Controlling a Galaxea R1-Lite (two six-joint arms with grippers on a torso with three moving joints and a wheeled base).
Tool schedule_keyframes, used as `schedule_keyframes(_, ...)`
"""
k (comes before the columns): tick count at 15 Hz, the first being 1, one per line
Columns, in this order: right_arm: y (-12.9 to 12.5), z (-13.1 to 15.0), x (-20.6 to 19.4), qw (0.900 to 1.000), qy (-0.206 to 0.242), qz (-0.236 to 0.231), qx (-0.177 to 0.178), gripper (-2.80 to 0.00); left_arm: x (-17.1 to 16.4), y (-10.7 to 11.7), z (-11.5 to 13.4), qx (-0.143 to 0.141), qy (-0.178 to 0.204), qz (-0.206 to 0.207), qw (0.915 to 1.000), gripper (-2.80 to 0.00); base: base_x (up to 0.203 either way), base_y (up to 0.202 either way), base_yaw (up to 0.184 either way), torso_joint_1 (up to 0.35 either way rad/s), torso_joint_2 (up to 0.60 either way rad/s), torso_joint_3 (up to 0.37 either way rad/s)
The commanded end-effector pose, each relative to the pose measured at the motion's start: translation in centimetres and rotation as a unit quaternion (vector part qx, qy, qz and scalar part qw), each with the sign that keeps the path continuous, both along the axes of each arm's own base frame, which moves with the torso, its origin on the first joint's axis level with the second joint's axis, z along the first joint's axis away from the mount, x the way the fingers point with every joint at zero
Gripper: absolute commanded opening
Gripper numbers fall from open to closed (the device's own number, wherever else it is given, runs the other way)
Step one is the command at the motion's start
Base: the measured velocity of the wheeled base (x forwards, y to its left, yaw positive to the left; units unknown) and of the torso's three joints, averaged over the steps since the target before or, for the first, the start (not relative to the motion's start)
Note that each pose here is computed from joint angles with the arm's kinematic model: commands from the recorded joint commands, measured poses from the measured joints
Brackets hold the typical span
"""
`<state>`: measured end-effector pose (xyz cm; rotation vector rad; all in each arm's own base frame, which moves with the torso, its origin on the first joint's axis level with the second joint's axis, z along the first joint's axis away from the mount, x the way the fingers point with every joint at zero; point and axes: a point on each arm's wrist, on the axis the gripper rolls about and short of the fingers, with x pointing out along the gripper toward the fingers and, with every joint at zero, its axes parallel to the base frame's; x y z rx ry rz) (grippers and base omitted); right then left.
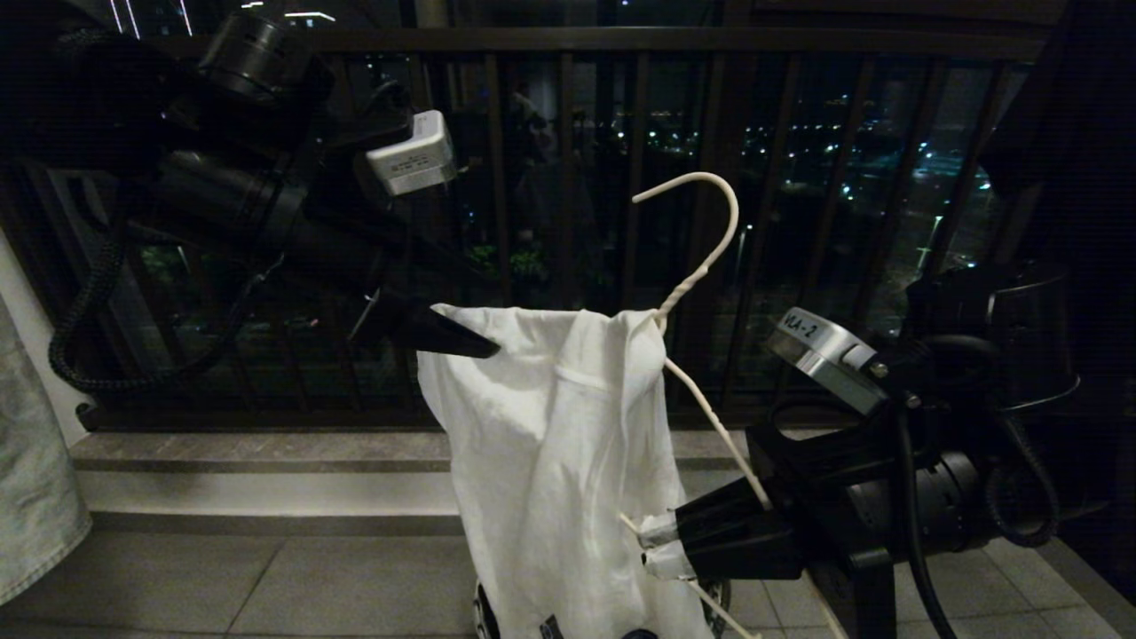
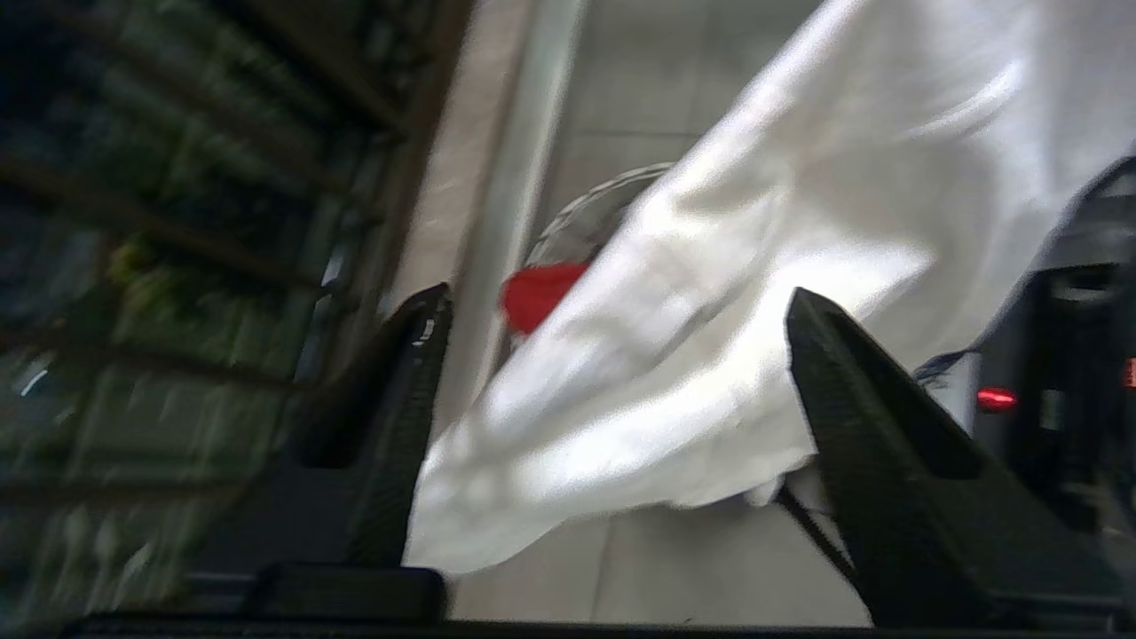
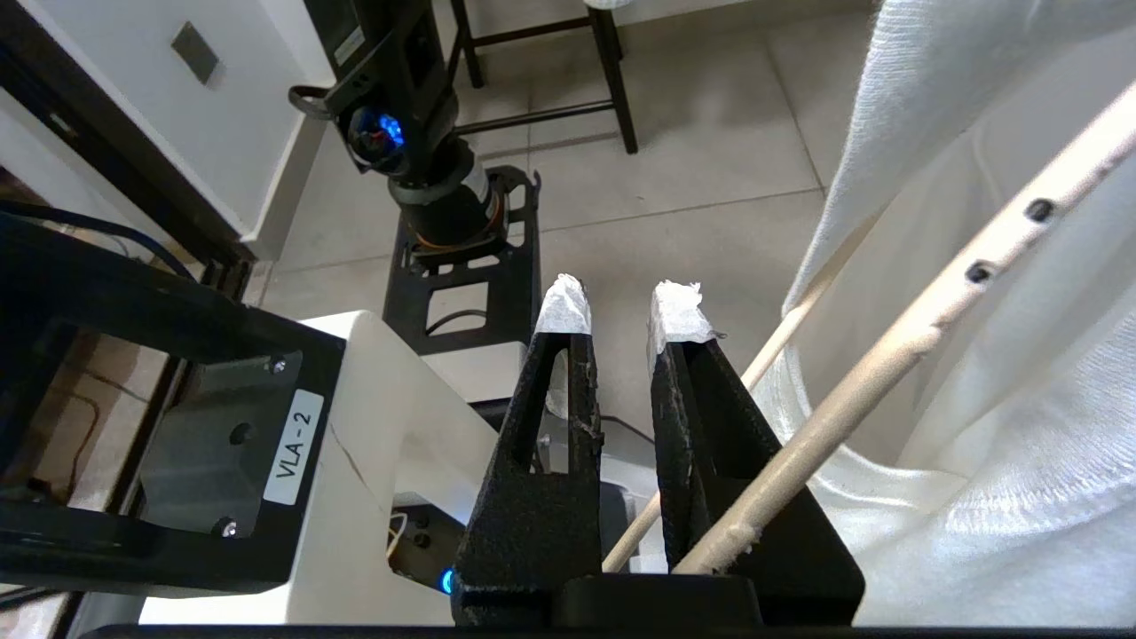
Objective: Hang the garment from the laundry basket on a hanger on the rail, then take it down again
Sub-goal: Hang the clothes on the clothes rack
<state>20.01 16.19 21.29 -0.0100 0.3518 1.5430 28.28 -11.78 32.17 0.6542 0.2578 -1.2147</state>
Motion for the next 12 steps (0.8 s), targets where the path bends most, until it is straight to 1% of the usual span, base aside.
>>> schedule_keyframes(1, 0.1, -0.1, 0.0, 1.0, 0.002, 0.003, 0.0, -2.8, 0.2, -0.7, -0.6, 0.003, 0.009, -0.014, 0.9999, 0.0, 0.0, 0.0, 0.0, 0.0, 0.0, 0.0)
schedule_keyframes(2, 0.0, -0.1, 0.0, 1.0, 0.001, 0.003, 0.0, -2.8, 0.3, -0.9, -0.7, 0.001, 0.009, -0.019, 0.9998, 0.0, 0.0, 0.0, 0.0, 0.0, 0.0, 0.0)
schedule_keyframes(4, 0.1, -0.1, 0.0, 1.0, 0.002, 0.003, 0.0, -2.8, 0.6, -1.5, -1.1, -0.022, 0.025, -0.053, 0.9981, 0.0, 0.0, 0.0, 0.0, 0.0, 0.0, 0.0)
schedule_keyframes(6, 0.0, -0.1, 0.0, 1.0, 0.001, 0.003, 0.0, -2.8, 1.0, -1.9, -1.2, -0.03, 0.027, -0.064, 0.9971, 0.0, 0.0, 0.0, 0.0, 0.0, 0.0, 0.0)
schedule_keyframes(7, 0.0, -0.2, 0.0, 1.0, 0.001, 0.004, -0.001, -2.8, 1.6, -2.2, -1.6, -0.031, 0.033, -0.068, 0.9967, 0.0, 0.0, 0.0, 0.0, 0.0, 0.0, 0.0)
schedule_keyframes(9, 0.1, -0.2, 0.0, 1.0, 0.001, 0.004, -0.002, -2.8, 1.8, -2.7, -2.0, -0.046, 0.044, -0.091, 0.9938, 0.0, 0.0, 0.0, 0.0, 0.0, 0.0, 0.0)
schedule_keyframes(12, 0.0, -0.6, -0.1, 1.0, -0.016, 0.009, -0.005, -2.8, 1.4, -3.1, -2.1, -0.065, 0.065, -0.119, 0.9886, 0.0, 0.0, 0.0, 0.0, 0.0, 0.0, 0.0)
